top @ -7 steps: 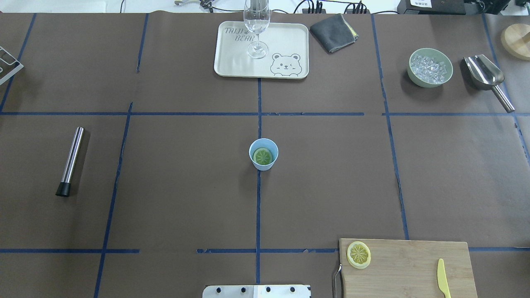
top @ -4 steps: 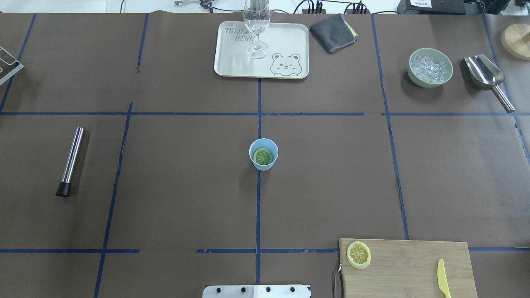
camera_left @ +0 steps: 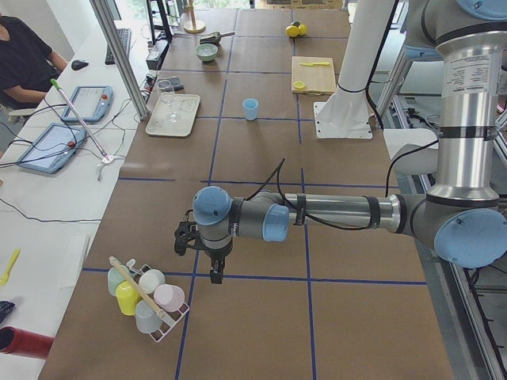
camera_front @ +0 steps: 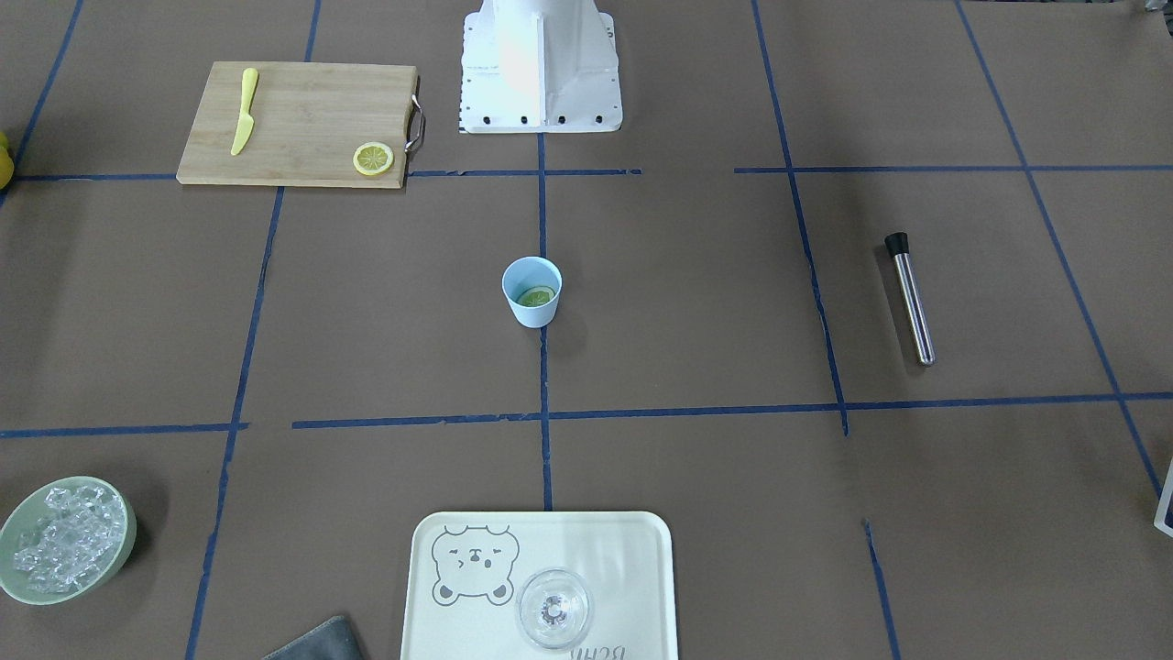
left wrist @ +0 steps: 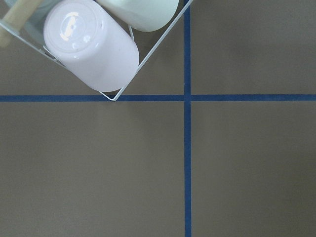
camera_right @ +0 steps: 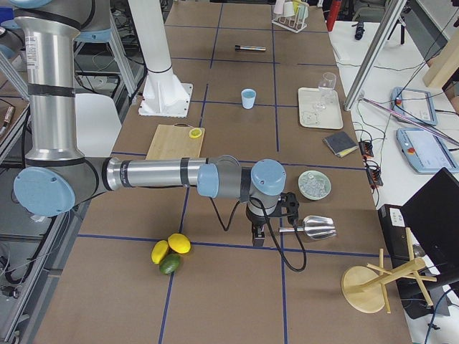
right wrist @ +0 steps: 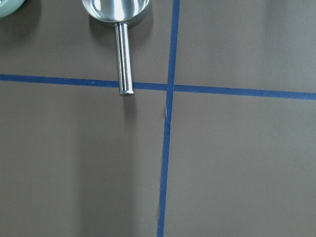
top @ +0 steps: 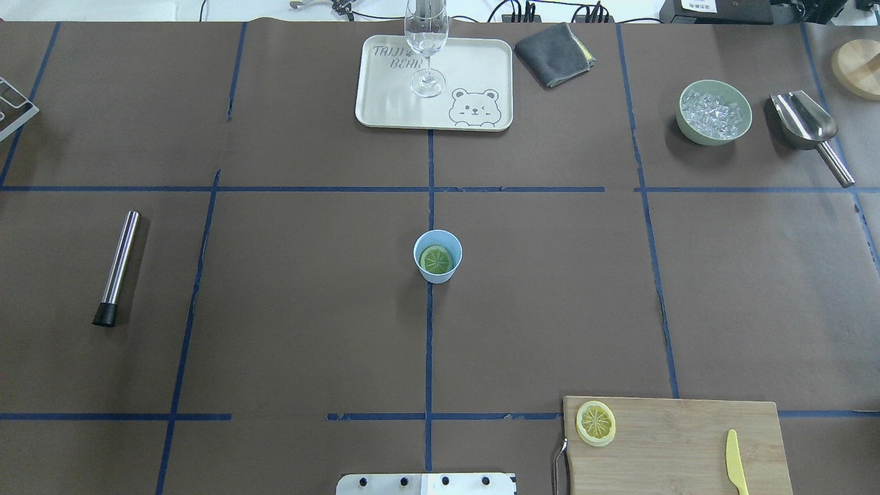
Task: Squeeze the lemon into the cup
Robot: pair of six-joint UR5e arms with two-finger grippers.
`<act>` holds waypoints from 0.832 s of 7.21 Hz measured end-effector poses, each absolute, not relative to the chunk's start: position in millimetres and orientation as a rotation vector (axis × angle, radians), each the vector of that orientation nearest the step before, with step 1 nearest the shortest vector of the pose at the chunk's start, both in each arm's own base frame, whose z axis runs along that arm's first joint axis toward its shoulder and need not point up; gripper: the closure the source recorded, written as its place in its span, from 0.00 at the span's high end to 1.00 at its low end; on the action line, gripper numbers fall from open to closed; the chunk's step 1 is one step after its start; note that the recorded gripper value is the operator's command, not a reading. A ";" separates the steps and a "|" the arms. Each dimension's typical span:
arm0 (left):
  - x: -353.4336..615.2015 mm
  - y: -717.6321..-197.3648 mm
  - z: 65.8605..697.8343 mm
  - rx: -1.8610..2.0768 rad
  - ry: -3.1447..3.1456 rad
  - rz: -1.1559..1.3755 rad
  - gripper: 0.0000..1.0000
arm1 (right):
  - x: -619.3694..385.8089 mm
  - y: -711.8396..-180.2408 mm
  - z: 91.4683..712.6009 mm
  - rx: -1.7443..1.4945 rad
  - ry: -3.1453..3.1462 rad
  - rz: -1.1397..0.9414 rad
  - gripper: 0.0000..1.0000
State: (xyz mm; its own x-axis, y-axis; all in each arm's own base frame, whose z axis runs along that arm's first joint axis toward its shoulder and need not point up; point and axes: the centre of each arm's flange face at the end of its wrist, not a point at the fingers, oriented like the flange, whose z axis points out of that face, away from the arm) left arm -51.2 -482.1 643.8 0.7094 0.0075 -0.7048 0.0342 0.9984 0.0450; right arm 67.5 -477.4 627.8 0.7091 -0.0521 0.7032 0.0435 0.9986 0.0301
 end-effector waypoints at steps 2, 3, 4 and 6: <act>-51.2 -483.3 644.1 0.057 0.782 -0.014 1.00 | 67.4 -477.6 626.7 0.014 -0.782 -0.054 1.00; -51.2 -483.8 644.2 0.058 0.781 -0.014 1.00 | 67.4 -477.6 625.9 0.015 -0.782 -0.055 1.00; -51.2 -484.0 644.3 0.058 0.781 -0.014 1.00 | 67.4 -477.6 625.7 0.016 -0.782 -0.055 1.00; -51.2 -484.7 644.0 0.059 0.782 -0.014 1.00 | 67.4 -477.6 625.5 0.016 -0.782 -0.055 1.00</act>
